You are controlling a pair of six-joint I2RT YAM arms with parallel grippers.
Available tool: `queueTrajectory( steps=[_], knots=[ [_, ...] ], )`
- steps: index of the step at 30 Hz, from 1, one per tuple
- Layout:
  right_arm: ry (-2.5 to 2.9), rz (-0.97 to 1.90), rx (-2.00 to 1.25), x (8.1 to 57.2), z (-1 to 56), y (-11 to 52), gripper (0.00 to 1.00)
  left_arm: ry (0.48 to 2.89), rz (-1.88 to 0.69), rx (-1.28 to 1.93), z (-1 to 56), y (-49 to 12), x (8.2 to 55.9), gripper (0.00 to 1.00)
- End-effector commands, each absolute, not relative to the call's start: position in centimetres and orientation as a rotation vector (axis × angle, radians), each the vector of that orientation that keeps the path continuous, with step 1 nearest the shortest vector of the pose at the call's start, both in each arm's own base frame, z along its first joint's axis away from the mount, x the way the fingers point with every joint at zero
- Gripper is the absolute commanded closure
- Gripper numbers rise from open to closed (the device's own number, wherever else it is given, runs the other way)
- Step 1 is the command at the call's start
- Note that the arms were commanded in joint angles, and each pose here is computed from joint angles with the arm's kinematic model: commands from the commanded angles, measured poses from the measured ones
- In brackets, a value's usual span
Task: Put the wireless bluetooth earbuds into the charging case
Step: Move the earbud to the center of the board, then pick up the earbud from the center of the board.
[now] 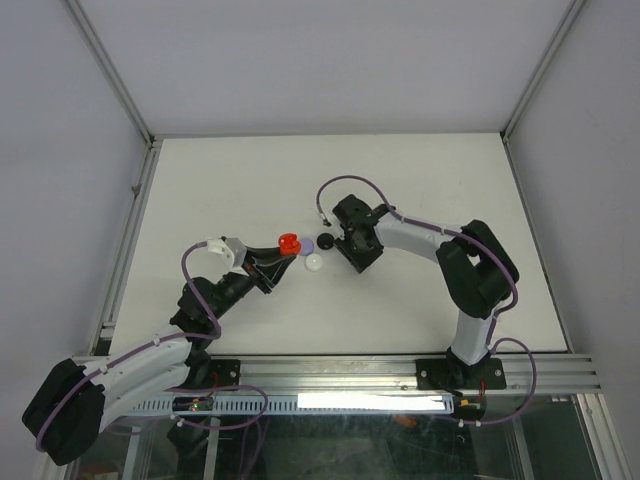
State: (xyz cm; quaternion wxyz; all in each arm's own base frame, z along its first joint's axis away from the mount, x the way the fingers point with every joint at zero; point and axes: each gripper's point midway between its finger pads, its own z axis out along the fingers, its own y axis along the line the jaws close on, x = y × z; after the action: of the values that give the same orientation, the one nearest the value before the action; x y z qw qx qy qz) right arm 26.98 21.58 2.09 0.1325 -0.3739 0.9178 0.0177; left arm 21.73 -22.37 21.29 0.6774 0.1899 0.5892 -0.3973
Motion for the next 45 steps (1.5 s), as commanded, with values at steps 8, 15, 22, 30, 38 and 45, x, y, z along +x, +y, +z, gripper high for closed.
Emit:
queueTrajectory(
  steps=[8, 15, 22, 30, 38, 45],
  knots=[
    [2.629, -0.209, -0.984, 30.4, 2.2, 18.3, 0.62, 1.275, -0.886, 0.422, 22.9, -22.3, 21.7, 1.00],
    [2.618, -0.270, -0.908, 31.5, 3.0, 16.8, 0.59, 1.271, -0.888, 0.423, 23.0, -22.3, 21.6, 1.00],
    [2.634, -0.277, -0.716, 32.2, 4.1, 15.9, 0.56, 1.275, -0.891, 0.420, 22.9, -22.3, 21.7, 1.00],
    [2.589, -0.024, -0.439, 32.4, 7.5, 18.3, 0.52, 1.272, -0.891, 0.422, 23.2, -22.5, 21.8, 1.00],
    [2.568, 0.094, -0.265, 32.6, 7.3, 19.5, 0.53, 1.276, -0.902, 0.430, 23.1, -22.7, 21.8, 1.00],
    [2.575, 0.122, -0.219, 32.5, 5.7, 19.9, 0.59, 1.280, -0.907, 0.435, 23.1, -22.8, 21.7, 1.00]
  ],
)
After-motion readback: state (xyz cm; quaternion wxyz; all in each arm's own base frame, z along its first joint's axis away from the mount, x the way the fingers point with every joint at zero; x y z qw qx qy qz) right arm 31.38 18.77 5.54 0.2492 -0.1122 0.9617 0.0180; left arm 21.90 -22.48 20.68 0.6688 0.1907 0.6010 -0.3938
